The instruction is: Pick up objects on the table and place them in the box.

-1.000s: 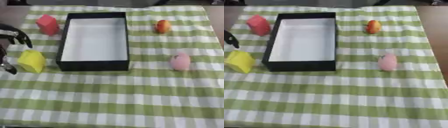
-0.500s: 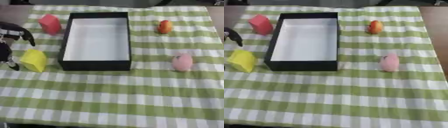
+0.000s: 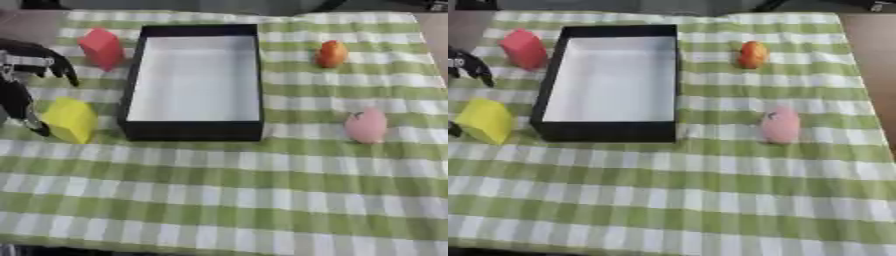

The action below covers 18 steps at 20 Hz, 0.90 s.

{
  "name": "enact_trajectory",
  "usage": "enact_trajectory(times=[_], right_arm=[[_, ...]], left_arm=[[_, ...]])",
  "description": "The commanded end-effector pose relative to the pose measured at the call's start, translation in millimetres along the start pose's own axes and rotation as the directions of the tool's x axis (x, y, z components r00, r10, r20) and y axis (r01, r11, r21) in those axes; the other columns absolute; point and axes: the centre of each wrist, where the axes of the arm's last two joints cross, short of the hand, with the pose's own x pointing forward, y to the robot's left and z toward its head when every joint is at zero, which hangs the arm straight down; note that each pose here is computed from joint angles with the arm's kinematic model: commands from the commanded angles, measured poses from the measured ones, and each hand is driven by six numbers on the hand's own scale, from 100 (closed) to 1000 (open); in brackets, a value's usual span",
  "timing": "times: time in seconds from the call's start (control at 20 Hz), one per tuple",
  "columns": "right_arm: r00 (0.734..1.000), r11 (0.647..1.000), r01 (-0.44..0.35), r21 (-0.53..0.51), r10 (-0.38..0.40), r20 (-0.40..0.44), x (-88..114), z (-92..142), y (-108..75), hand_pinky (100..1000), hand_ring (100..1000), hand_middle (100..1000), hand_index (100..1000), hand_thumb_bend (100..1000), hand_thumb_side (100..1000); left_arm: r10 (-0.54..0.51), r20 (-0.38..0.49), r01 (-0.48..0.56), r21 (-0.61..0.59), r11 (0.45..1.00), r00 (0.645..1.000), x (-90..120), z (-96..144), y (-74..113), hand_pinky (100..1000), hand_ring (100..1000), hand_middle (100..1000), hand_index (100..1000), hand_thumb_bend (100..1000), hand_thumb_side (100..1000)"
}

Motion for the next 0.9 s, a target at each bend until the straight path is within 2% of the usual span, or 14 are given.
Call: enact_trajectory(times=[0.05,0.9], right_arm=[[1.000,1.000,-0.015,-0.011,0.015,0.025,7.5,-4.2,-5.9,755,690,750,890,100,737],[1.000,1.000,0.000,-0.019,0.001,0.022,6.5,-3.8,-4.8,754,690,750,890,100,741]], left_arm=[[0.016,-0.005,-0.016,-0.018,1.000,1.000,-4.0,5.4,8.2,839,886,880,841,743,100],[0.067,-0.011,-0.068,-0.068,0.995,0.998,-13.8,-27.1,-8.8,792,827,827,844,727,100]])
